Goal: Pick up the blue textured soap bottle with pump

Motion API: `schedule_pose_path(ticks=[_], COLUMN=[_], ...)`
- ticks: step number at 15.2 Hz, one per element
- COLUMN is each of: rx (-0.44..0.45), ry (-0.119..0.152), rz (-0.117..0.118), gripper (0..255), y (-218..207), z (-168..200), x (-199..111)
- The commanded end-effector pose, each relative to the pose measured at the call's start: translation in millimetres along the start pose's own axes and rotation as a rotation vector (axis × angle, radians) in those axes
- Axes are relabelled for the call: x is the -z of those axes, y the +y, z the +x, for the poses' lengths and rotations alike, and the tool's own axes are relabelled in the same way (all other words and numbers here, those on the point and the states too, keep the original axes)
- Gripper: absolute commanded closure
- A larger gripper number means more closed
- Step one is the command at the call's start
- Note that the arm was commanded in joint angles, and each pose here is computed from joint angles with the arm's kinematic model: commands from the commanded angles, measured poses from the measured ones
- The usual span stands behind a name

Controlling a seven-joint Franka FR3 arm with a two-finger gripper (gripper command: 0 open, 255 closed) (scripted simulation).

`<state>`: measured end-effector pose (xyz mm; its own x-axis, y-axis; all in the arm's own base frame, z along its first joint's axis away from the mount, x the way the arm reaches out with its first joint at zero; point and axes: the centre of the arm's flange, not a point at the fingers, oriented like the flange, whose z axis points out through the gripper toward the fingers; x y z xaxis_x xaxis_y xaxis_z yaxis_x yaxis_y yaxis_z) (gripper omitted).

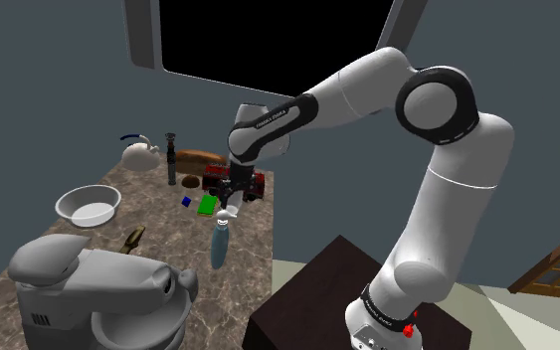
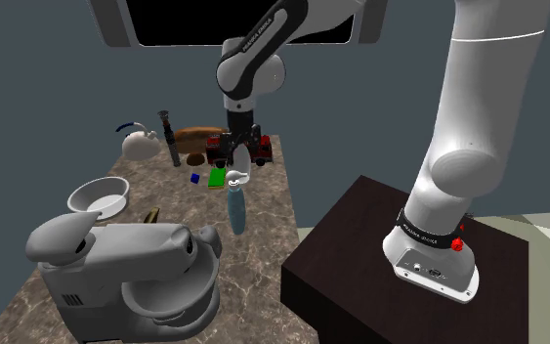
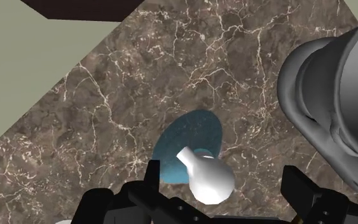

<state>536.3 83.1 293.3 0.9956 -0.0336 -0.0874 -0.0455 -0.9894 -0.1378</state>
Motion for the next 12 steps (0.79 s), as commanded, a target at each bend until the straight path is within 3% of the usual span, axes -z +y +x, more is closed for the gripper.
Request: schedule_pose_path(ticks=[1, 4, 12], rx=[-0.003, -0.006, -0.006], ry=[-0.001, -0.004, -0.004], rz=[0.004, 0.010, 0.010], gripper=[0, 0, 0], y=[-2, -9, -4], z=[18, 46, 49], x=[-19, -47, -86])
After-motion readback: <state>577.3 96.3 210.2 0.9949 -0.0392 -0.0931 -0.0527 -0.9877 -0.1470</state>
